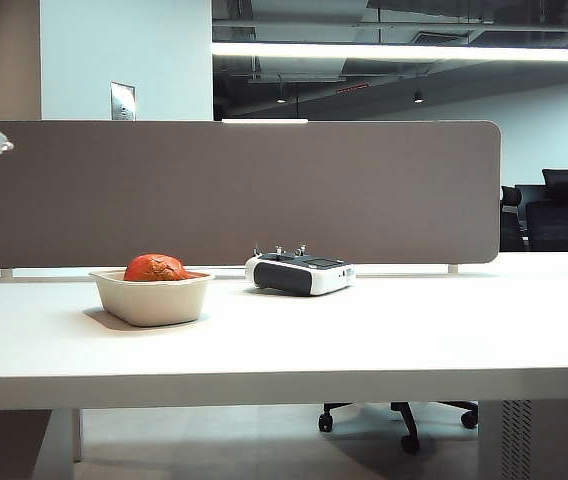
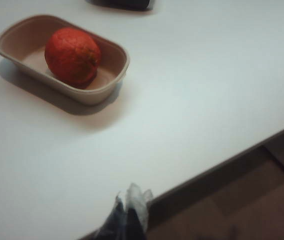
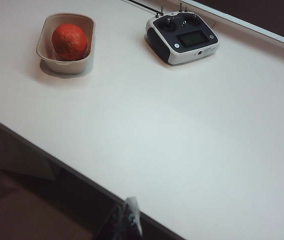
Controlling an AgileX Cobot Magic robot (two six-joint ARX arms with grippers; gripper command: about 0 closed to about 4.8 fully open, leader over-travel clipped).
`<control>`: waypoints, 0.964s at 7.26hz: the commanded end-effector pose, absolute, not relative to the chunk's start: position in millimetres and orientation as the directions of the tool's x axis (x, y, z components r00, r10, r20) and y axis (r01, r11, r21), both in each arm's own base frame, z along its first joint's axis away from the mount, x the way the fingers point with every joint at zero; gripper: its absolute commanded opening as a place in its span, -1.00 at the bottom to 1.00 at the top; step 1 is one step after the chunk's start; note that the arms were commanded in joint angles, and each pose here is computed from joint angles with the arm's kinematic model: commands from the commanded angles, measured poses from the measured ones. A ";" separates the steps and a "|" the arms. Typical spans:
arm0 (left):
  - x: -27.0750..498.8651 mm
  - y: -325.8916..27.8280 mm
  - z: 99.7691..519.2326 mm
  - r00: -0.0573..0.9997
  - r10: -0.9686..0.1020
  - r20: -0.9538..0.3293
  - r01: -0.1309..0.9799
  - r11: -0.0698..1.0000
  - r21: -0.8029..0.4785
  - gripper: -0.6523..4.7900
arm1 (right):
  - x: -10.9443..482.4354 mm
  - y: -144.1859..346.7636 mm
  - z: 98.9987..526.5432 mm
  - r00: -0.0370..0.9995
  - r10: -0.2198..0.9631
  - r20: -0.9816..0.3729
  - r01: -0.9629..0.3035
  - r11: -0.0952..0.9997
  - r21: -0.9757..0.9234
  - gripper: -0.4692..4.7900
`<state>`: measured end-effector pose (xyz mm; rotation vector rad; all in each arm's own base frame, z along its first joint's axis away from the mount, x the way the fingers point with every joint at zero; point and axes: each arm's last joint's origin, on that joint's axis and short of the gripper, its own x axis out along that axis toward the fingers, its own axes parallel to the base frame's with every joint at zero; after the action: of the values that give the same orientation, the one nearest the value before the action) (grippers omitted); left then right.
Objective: Pick up the orange and place it into the paper lunchbox.
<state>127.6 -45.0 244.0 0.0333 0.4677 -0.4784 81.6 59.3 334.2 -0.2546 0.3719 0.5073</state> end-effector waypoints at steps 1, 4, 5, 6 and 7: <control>111.1 -38.9 234.9 0.875 -0.440 -0.203 0.443 0.896 -0.030 -0.78 | 81.4 59.1 336.0 0.814 0.426 -0.395 -0.512 0.847 -0.140 -0.84; 90.3 -4.4 200.1 0.990 -0.143 -0.001 0.142 0.989 -0.042 -0.78 | 81.4 59.1 336.0 0.814 0.426 -0.395 -0.512 0.847 -0.141 -0.84; 97.6 2.7 160.6 0.999 0.030 -0.039 -0.032 0.999 -0.037 -0.78 | 81.2 59.0 336.0 0.813 0.426 -0.396 -0.512 0.847 -0.141 -0.84; 97.6 2.7 160.7 0.999 0.030 -0.039 -0.032 0.999 -0.037 -0.78 | 81.3 59.1 336.0 0.813 0.426 -0.396 -0.512 0.847 -0.141 -0.84; 97.6 2.7 160.7 0.999 0.031 -0.039 -0.032 0.999 -0.037 -0.77 | 81.3 59.1 336.0 0.813 0.426 -0.396 -0.512 0.847 -0.141 -0.84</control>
<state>97.6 2.6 160.2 -0.0393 0.0485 0.0295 81.4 59.0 333.6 -0.2574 0.3783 0.5062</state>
